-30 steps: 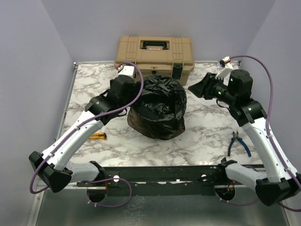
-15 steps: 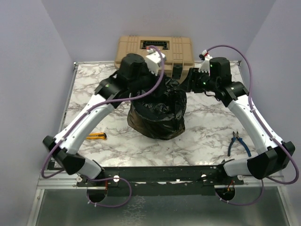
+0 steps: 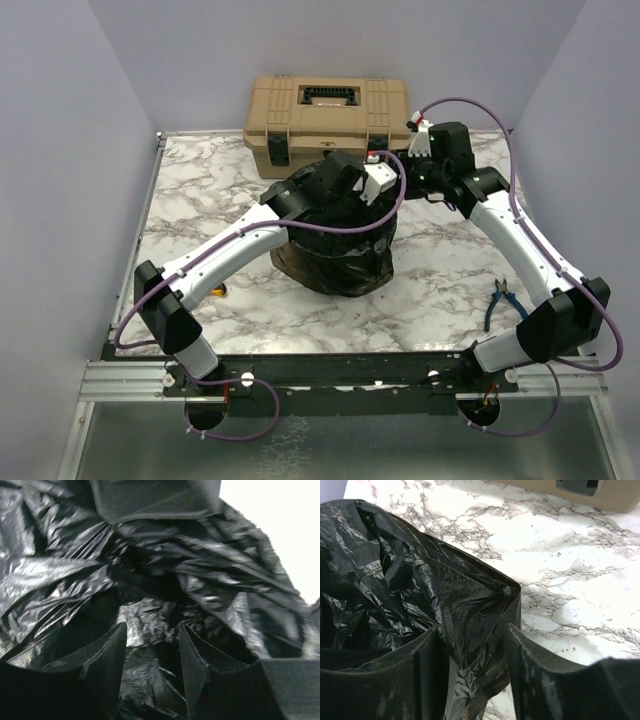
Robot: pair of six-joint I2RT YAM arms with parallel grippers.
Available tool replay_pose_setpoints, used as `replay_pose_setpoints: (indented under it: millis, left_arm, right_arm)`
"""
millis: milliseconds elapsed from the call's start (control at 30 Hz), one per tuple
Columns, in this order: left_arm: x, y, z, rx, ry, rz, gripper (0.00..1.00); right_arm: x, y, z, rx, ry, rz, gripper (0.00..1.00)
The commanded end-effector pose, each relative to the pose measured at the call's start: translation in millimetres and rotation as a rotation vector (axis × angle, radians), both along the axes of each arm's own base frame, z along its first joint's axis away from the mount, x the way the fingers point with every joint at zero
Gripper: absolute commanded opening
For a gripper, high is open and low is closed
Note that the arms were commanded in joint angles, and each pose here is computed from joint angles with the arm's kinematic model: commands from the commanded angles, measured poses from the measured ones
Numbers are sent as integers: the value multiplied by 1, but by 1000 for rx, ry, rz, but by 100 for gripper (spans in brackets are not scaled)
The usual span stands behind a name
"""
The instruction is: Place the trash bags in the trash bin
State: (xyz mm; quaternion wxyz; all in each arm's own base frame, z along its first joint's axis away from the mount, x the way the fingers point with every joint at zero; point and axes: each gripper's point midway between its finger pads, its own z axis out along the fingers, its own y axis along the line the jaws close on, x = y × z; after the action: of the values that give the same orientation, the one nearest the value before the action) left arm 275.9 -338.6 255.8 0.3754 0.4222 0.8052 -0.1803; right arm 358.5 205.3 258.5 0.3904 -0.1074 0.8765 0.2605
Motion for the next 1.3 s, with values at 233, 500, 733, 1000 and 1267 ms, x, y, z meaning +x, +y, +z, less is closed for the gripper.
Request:
replay_pose_setpoints:
  millis: [233, 500, 733, 1000, 1267]
  left_arm:
    - [20, 57, -66, 232, -52, 229, 39]
    - [32, 101, -61, 261, -117, 397, 36]
    - [28, 117, -56, 239, -108, 448, 33]
    - [25, 101, -35, 130, -93, 418, 34]
    - [24, 74, 47, -216, -146, 398, 69]
  right_arm:
    - [5, 0, -20, -42, 26, -13, 41]
    - [9, -13, -28, -74, 23, -93, 35]
    - [11, -14, -22, -53, 5, -118, 34]
    - [3, 5, 6, 62, -34, -46, 46]
    - [-5, -3, 53, 130, -135, -93, 62]
